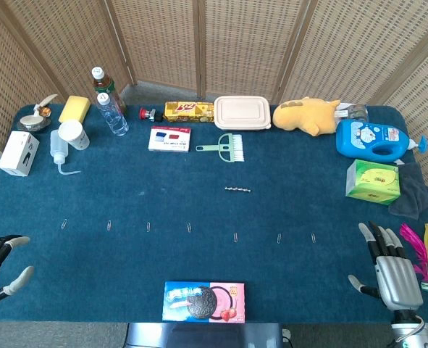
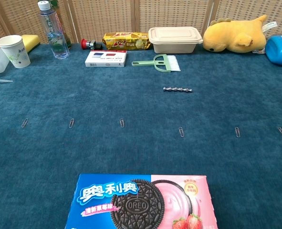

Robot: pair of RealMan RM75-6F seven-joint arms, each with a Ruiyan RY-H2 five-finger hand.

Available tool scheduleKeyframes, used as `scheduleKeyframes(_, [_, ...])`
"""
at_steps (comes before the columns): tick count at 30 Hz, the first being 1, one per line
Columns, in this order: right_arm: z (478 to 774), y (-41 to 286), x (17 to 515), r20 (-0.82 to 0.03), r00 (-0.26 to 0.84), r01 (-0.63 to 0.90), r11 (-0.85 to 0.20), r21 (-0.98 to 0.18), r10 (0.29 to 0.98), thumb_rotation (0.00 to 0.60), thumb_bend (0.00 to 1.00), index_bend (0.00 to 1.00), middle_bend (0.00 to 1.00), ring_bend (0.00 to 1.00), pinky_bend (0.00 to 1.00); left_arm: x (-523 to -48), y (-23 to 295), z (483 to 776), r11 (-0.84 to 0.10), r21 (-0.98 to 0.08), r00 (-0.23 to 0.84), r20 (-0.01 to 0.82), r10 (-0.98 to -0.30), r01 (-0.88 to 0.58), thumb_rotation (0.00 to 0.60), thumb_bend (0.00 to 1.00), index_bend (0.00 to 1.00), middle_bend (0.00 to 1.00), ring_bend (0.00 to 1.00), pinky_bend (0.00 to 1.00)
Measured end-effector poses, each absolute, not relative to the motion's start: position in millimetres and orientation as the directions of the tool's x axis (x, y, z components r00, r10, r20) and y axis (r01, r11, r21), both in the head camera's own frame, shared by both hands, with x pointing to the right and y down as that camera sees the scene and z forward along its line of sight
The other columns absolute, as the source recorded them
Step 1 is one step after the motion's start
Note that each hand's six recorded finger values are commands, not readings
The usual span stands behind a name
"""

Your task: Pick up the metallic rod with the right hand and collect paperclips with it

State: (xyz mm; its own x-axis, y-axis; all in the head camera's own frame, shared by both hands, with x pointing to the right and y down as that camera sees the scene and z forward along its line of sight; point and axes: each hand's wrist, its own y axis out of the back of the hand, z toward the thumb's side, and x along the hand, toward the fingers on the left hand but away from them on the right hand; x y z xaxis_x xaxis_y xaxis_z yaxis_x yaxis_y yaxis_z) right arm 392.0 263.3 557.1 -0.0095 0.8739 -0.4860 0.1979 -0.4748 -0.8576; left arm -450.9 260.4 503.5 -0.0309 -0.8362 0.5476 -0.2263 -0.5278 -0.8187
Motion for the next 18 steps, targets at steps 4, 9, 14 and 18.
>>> scheduleKeyframes(4, [557.7, 263.3, 391.2, -0.484, -0.006, 0.202, -0.473, -0.858, 0.875, 0.6, 0.21, 0.0, 0.0, 0.0, 0.0, -451.2, 261.0, 503.5, -0.528, -0.819, -0.031, 0.548, -0.836, -0.225, 0.0, 0.24, 0.22, 0.21, 0.17, 0.04])
scheduleKeyframes(9, [558.0, 262.5, 389.1, -0.484, 0.007, 0.212, -0.475, -0.854, 0.875, 0.6, 0.21, 0.0, 0.0, 0.0, 0.0, -451.6, 261.5, 501.6, -0.521, -0.823, -0.032, 0.541, -0.84, -0.226, 0.0, 0.24, 0.21, 0.21, 0.17, 0.04])
scheduleKeyframes(14, [558.0, 259.7, 387.1, -0.477, 0.017, 0.231, -0.467, -0.853, 0.879, 0.6, 0.21, 0.0, 0.0, 0.0, 0.0, -454.3, 262.1, 499.2, -0.508, -0.83, -0.04, 0.53, -0.847, -0.232, 0.0, 0.24, 0.21, 0.21, 0.17, 0.04])
scheduleKeyframes(18, [556.8, 256.6, 383.9, -0.468, 0.028, 0.265, -0.458, -0.849, 0.883, 0.6, 0.21, 0.0, 0.0, 0.0, 0.0, -452.1, 257.8, 499.4, -0.505, -0.832, -0.027, 0.524, -0.851, -0.228, 0.0, 0.24, 0.21, 0.21, 0.17, 0.04])
